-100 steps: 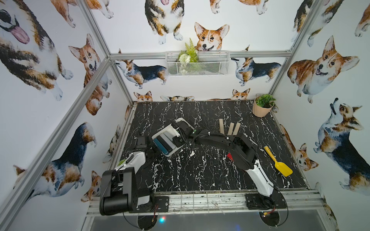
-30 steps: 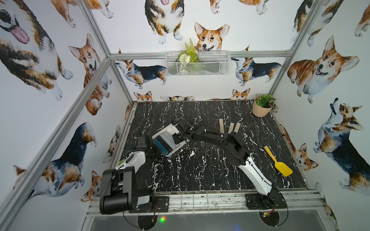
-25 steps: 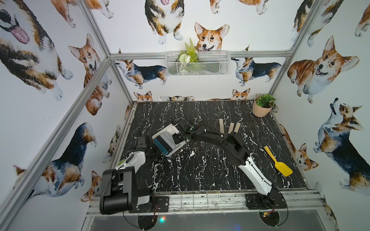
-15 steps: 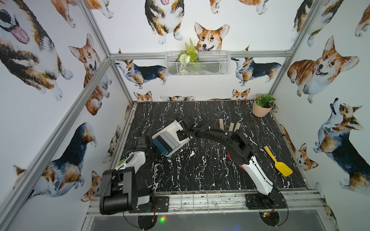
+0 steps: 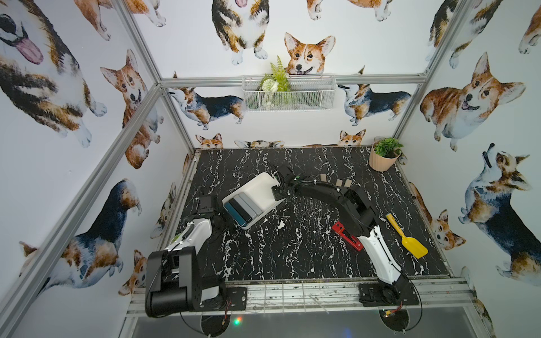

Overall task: Put the pruning pliers into the storage box
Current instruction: Place the pruning pliers in the storage box, then move the storage box to the center of the board.

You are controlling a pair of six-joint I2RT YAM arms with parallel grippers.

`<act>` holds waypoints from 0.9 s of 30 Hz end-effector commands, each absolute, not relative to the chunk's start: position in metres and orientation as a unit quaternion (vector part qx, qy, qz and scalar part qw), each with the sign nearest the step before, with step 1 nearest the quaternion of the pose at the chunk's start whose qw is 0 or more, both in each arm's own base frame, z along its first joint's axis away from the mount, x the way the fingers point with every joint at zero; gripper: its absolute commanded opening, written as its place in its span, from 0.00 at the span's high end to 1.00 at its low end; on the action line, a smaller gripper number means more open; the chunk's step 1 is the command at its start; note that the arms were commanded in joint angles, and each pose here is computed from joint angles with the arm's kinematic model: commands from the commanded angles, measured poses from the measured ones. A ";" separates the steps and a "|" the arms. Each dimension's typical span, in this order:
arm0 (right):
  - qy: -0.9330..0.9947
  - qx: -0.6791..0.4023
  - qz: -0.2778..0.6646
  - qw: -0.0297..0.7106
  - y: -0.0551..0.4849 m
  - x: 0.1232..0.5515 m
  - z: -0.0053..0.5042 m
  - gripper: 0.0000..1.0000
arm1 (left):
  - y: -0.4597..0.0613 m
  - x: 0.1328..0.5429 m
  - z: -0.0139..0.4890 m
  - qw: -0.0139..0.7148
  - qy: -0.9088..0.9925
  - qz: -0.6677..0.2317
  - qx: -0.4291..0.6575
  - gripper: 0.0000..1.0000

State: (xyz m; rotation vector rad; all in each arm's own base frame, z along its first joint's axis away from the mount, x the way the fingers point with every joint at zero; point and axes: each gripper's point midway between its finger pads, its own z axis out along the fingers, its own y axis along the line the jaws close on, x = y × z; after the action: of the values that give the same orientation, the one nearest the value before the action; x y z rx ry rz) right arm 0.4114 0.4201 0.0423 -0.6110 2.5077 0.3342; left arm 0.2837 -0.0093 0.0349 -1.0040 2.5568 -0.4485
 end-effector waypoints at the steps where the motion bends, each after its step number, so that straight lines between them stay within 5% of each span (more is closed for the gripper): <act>1: 0.933 -0.223 0.105 0.263 0.414 0.411 0.041 1.00 | -0.004 0.280 0.033 0.173 0.907 -0.140 -0.358 0.64; 27: 0.945 -0.200 0.065 0.250 0.383 0.415 0.032 1.00 | -0.017 0.308 0.038 0.204 0.893 -0.195 -0.351 0.63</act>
State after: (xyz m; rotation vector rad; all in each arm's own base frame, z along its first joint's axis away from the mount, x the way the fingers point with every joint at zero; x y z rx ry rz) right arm 0.4175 0.3947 0.0332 -0.5686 2.5438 0.2290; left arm 0.2993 -0.0125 0.0329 -0.9979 2.5242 -0.4974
